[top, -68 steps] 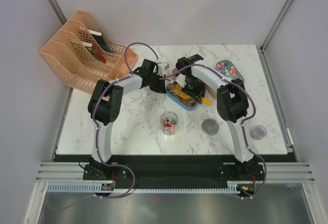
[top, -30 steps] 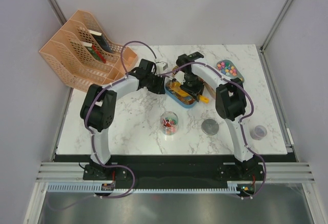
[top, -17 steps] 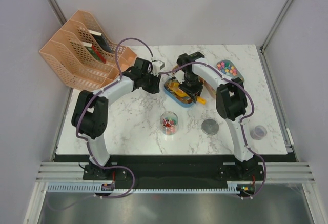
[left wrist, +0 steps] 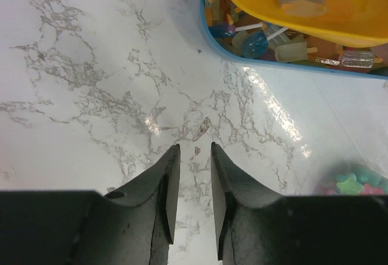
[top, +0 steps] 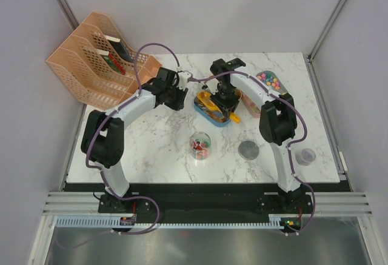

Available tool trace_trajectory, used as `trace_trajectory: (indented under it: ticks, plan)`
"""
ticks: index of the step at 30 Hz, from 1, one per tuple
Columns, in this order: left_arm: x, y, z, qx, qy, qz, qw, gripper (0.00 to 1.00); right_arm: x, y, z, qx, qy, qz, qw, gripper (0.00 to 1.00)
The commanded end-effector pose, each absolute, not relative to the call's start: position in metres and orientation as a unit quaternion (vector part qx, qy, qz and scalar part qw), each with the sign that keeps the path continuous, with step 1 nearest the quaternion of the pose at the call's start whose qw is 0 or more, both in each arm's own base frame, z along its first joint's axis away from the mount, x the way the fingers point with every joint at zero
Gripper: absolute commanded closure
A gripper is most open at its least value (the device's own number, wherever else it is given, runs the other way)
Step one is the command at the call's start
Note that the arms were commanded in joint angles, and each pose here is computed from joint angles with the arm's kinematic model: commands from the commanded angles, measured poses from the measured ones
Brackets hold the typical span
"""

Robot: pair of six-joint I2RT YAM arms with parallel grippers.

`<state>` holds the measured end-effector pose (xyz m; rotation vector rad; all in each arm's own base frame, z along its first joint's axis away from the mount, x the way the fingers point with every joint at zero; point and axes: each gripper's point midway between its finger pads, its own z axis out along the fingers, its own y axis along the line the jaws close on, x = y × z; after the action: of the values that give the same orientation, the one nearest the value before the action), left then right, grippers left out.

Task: Pack the candies
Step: Scoop the fake candies from the storage box, then place the fake candies in the packing bottle.

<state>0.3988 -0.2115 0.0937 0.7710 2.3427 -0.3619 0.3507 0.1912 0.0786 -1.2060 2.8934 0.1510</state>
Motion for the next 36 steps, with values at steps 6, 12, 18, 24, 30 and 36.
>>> trace_trajectory:
  ticks: [6, 12, 18, 24, 30, 36]
  plan:
    - [0.41, -0.191, 0.133, 0.299, 0.876, -0.095, 0.366, 0.66, 0.365, 0.204, 0.122, -0.387, 0.916, 0.068, 0.083, 1.0]
    - [0.422, -0.168, 0.142, 0.259, 0.884, -0.083, 0.38, 0.66, 0.354, 0.189, 0.14, -0.393, 0.911, 0.057, 0.114, 1.0]
    - [0.431, -0.149, 0.149, 0.234, 0.888, -0.063, 0.39, 0.41, 0.326, 0.161, 0.166, -0.485, 0.855, 0.034, 0.179, 1.0]
    - [0.426, -0.14, 0.143, 0.226, 0.895, -0.044, 0.382, 0.27, 0.273, 0.116, 0.169, -0.56, 0.822, -0.008, 0.102, 1.0]
    - [0.42, -0.141, 0.139, 0.211, 0.899, -0.055, 0.38, 0.27, 0.253, 0.089, 0.19, -0.636, 0.763, -0.094, 0.072, 1.0]
    - [0.416, -0.143, 0.138, 0.205, 0.898, -0.065, 0.384, 0.27, 0.246, 0.097, 0.203, -0.676, 0.719, -0.157, 0.044, 1.0]
